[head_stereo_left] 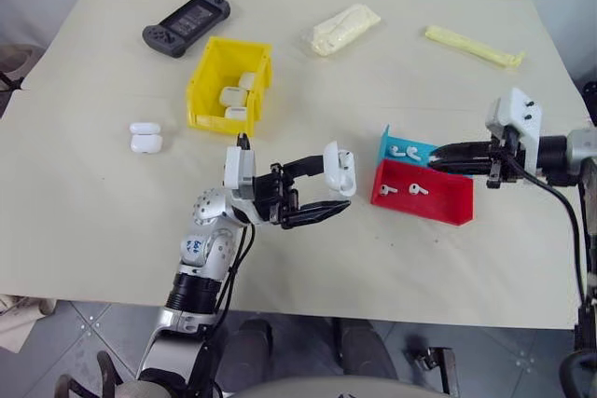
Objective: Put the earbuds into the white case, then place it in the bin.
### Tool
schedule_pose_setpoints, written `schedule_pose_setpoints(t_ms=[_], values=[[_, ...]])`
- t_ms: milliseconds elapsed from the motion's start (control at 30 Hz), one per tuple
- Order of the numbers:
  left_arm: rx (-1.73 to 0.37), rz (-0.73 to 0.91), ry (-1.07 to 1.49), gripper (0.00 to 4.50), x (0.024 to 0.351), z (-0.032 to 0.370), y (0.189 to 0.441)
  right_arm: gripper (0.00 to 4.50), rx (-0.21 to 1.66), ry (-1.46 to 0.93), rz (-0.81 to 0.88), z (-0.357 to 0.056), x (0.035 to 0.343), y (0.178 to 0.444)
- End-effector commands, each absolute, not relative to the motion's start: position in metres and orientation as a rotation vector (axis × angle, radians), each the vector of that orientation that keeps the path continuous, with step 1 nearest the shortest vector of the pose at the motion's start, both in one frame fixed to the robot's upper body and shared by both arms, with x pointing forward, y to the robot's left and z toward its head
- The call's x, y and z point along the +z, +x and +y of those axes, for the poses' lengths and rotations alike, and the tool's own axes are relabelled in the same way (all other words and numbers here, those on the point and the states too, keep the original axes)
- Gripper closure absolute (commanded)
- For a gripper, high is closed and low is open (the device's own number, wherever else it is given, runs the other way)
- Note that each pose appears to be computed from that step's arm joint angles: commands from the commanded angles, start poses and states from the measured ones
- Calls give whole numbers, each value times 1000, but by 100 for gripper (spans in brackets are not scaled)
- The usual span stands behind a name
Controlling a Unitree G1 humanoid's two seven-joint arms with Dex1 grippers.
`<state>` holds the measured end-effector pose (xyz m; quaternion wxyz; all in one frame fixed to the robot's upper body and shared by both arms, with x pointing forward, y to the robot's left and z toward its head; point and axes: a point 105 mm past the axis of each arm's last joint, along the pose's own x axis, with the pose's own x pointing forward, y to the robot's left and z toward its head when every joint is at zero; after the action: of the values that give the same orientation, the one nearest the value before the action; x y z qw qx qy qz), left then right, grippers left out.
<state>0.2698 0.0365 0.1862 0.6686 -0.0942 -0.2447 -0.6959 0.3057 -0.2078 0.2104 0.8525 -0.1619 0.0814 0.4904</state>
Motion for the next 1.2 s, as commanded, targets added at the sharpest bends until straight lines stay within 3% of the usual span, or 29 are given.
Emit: schedule_pose_setpoints(t_ms=[33,267,500,867,1200], values=[[-1589,-573,-226,179,192,34,268,402,1051,-175,59,-189,226,286],[-1584,-562,-235,179,194,31,270,402,1127,268,-15,-152,234,257],[-1575,-550,-248,179,195,27,275,402,1152,518,-68,-133,248,248],[-1564,-530,-272,179,199,22,278,402,1212,614,-128,-105,258,232],[-1558,-539,-293,179,204,19,279,402,1184,620,-104,-102,246,232]])
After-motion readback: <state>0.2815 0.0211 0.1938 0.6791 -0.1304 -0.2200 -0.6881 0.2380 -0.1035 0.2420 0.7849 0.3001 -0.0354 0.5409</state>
